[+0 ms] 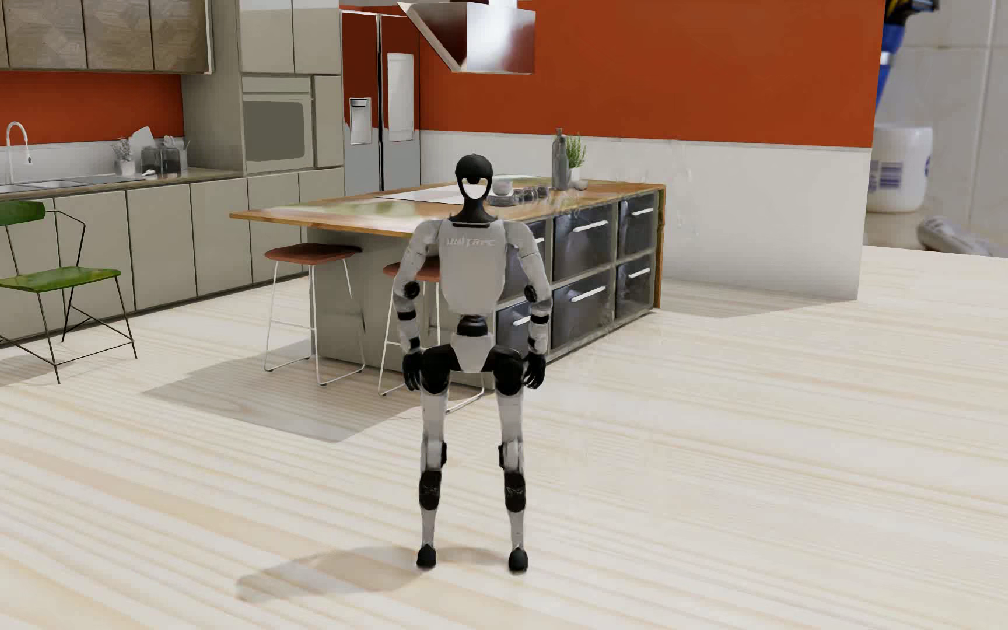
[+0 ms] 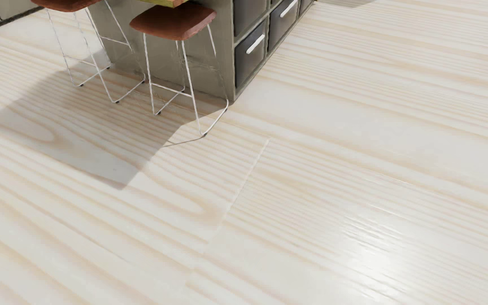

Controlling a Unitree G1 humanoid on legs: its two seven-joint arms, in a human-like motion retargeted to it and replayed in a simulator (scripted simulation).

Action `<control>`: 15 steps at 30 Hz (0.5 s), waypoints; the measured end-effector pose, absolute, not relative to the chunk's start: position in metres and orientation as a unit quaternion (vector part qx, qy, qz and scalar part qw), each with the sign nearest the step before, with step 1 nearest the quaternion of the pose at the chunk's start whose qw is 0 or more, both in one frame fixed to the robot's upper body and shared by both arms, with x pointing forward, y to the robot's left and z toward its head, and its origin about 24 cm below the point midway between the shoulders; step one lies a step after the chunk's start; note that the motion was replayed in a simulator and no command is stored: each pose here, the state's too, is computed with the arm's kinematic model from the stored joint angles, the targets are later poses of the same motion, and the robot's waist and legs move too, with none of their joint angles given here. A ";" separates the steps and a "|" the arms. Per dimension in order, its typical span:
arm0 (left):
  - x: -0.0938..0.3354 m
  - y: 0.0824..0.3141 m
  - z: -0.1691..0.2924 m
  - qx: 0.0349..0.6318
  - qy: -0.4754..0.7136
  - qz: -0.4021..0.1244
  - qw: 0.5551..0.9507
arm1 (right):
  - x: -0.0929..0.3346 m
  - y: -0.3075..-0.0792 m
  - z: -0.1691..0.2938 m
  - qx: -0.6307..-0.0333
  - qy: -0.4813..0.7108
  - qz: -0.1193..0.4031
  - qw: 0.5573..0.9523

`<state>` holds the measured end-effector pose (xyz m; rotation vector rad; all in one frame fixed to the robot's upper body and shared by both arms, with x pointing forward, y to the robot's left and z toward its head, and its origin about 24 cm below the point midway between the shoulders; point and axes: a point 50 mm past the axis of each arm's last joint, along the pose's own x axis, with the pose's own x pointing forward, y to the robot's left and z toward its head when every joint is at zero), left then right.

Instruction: Reach

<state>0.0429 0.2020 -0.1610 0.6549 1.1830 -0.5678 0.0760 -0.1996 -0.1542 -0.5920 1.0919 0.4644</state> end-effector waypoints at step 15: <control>0.283 0.105 0.388 0.333 -0.538 -0.096 0.769 | 0.263 -0.162 0.403 -0.258 -0.571 -0.007 0.779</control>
